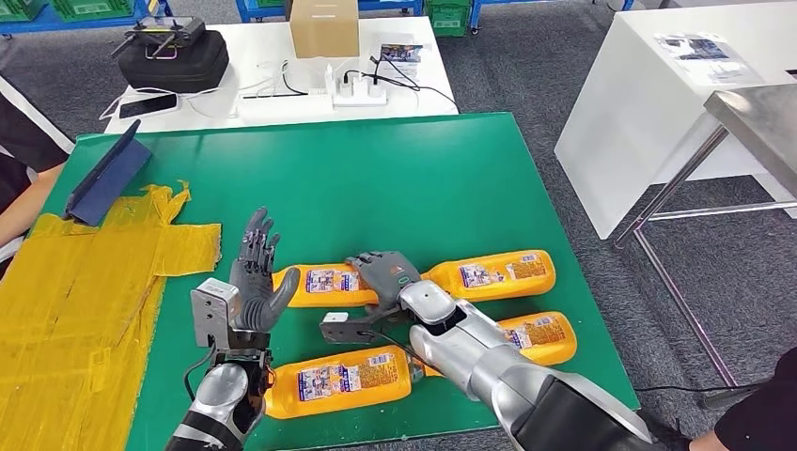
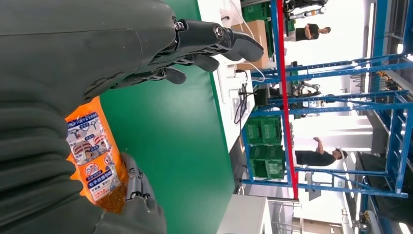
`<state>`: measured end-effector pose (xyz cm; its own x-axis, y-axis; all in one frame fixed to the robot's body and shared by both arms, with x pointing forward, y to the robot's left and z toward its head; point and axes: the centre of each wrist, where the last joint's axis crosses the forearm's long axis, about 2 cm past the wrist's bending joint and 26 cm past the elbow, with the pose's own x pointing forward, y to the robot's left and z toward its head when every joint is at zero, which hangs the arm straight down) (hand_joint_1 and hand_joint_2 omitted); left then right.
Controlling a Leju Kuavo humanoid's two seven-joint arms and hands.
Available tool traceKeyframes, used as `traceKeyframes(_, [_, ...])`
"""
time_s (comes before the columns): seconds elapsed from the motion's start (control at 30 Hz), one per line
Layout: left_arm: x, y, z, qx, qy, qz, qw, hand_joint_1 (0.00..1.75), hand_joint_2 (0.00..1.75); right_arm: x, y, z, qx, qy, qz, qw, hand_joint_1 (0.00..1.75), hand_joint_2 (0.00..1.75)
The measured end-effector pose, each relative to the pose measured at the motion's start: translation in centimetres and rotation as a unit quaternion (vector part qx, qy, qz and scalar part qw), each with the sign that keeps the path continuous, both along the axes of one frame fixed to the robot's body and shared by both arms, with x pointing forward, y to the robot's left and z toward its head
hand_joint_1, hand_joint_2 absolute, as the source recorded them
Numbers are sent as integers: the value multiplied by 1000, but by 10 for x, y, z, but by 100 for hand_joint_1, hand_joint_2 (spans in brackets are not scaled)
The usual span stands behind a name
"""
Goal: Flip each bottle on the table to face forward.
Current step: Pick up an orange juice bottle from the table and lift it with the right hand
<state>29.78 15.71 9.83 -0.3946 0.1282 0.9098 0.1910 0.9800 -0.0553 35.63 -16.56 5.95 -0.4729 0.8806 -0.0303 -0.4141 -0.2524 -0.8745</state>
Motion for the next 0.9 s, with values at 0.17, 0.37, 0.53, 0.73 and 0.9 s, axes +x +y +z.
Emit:
traceKeyframes(0.17, [0,0,1,-1,-2,0,1000,0,175,0,0,0,-4,-2,-5,1000,38,175])
traceKeyframes(0.37, [0,-1,2,0,-3,-2,1000,0,175,-1,-3,-3,-13,30,-37,999,0,175])
traceKeyframes(0.53, [0,-4,3,-2,-3,-6,1000,0,175,2,-9,-2,-13,62,-55,996,0,175])
traceKeyframes(0.73, [0,-5,4,-4,-4,-6,1000,0,175,3,-12,-2,-10,70,-61,996,0,175])
traceKeyframes(0.9, [0,-6,4,-4,-4,-7,1000,0,175,3,-12,-2,-10,69,-62,996,48,175])
